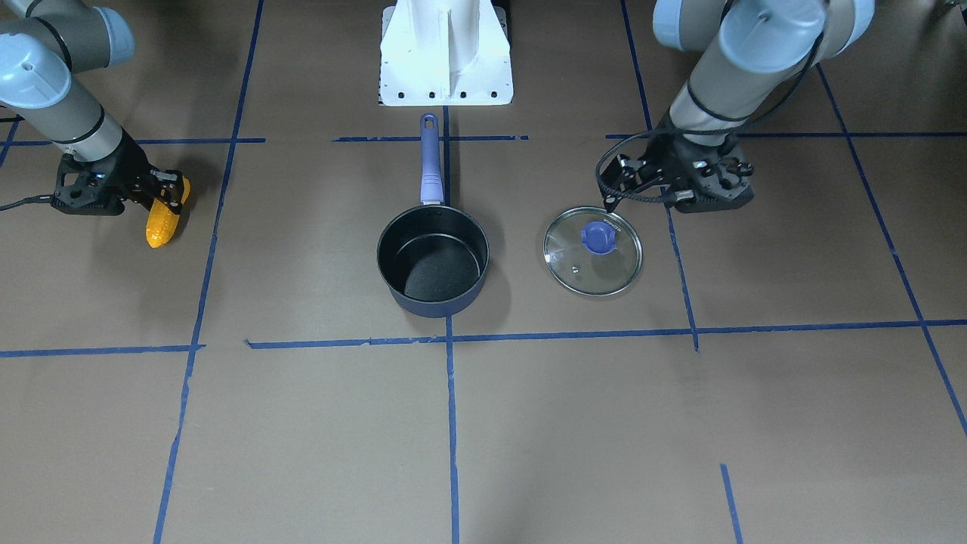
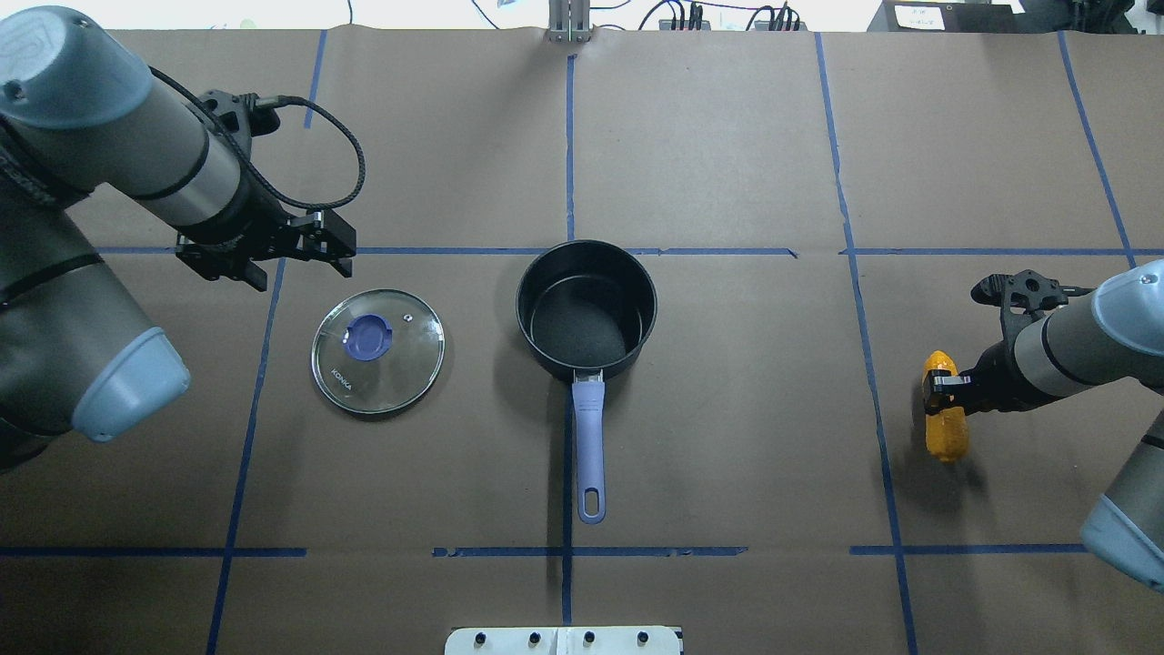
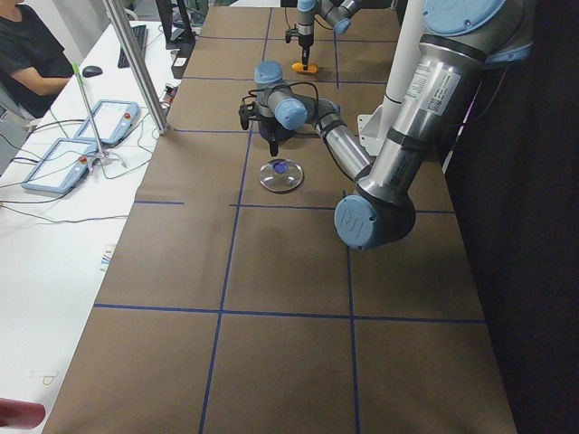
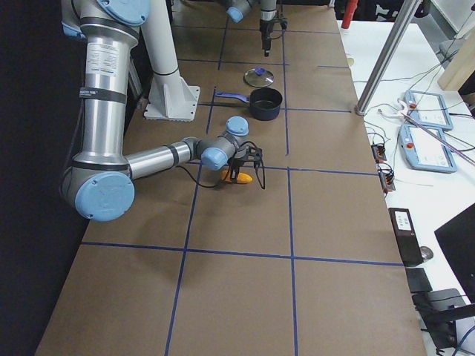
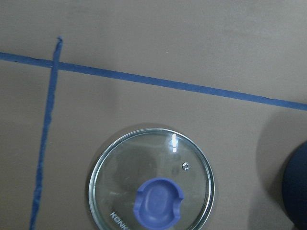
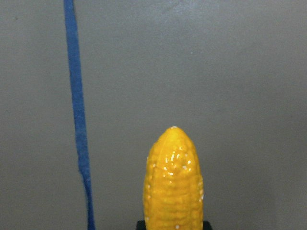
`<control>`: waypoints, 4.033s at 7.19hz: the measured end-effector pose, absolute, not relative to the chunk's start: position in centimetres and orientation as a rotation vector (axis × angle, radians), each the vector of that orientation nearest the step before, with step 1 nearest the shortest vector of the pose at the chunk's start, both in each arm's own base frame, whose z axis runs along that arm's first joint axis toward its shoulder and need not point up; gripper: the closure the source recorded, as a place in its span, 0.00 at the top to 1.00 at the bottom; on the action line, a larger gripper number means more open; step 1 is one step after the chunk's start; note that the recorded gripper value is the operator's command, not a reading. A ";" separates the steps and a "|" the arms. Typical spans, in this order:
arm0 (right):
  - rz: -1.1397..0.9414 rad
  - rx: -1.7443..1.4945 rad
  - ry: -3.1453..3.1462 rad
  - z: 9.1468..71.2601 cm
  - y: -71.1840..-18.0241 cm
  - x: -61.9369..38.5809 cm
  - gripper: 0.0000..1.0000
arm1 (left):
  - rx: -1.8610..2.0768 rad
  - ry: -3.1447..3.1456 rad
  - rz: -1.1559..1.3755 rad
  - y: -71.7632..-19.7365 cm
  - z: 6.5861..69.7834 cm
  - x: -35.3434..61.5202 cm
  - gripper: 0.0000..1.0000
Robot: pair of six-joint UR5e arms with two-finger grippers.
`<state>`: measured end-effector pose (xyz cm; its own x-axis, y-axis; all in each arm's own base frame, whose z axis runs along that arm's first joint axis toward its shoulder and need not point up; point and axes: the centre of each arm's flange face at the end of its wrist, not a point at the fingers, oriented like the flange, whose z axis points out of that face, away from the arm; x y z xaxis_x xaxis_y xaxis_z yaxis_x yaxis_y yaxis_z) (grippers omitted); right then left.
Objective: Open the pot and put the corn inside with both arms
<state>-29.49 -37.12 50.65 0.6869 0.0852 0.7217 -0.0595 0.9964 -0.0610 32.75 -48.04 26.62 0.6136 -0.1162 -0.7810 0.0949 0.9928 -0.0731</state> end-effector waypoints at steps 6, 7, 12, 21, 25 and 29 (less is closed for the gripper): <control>0.119 0.037 -0.869 33.9 -44.0 -32.6 0.03 | 0.085 0.796 0.063 -50.0 34.7 20.5 1.00; 0.122 0.035 -0.865 29.6 -45.3 -34.0 0.03 | 0.102 0.783 0.094 -50.4 36.5 18.0 1.00; 0.215 0.008 -0.849 17.0 -48.7 -47.2 0.05 | 0.130 0.748 0.194 -49.8 44.5 8.2 1.00; 0.213 0.017 -0.860 14.6 -47.6 -55.5 0.98 | 0.116 0.753 0.193 -49.4 46.1 6.7 1.00; 0.221 0.024 -0.894 14.3 -47.8 -55.6 0.99 | 0.113 0.752 0.192 -49.5 46.4 6.7 1.00; 0.243 0.087 -0.954 11.3 -48.3 -47.7 0.99 | 0.104 0.743 0.162 -49.9 47.7 5.0 1.00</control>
